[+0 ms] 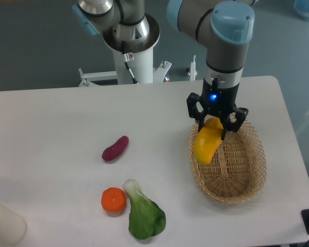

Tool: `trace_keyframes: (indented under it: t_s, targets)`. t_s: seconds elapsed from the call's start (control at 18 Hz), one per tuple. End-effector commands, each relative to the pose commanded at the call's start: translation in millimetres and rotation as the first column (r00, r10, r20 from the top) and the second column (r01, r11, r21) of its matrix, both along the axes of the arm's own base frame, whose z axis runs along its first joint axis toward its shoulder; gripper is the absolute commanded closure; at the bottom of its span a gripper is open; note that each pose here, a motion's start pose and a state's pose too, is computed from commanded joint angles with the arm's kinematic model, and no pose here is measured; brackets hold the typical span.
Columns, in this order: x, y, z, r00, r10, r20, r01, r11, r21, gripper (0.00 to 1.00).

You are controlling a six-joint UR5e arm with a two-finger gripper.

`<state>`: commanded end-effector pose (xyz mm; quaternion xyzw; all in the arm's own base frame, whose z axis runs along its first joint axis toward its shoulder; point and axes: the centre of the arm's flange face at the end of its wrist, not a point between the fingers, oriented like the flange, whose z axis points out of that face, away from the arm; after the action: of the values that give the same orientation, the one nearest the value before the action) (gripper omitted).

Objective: Place the mango on the table
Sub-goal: 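Lift the grasped yellow mango up out of the wicker basket, then carry the mango away from the basket toward the purple sweet potato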

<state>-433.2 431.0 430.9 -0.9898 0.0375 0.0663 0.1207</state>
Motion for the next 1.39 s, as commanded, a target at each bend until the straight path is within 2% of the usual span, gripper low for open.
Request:
trace_keyframes:
  t_s: [0.5, 0.61, 0.83, 1.0, 1.22, 1.39]
  targets:
    - [3, -3, -3, 1.000, 0.006, 0.005, -0.006, 1.000, -0.009, 0.59]
    - [8, 0, -8, 0.999, 0.041, 0.021, -0.041, 0.999, -0.009, 0.59]
    - [40, 26, -26, 0.995, 0.086, 0.052, -0.086, 0.996, -0.007, 0.59]
    - [84, 45, -42, 0.993, 0.108, 0.056, -0.107, 0.994, -0.013, 0.59]
    - [152, 47, -74, 0.999, 0.006, 0.053, -0.001, 0.994, -0.107, 0.60]
    - [181, 31, -101, 0.987, -0.151, 0.053, 0.158, 0.969, -0.190, 0.61]
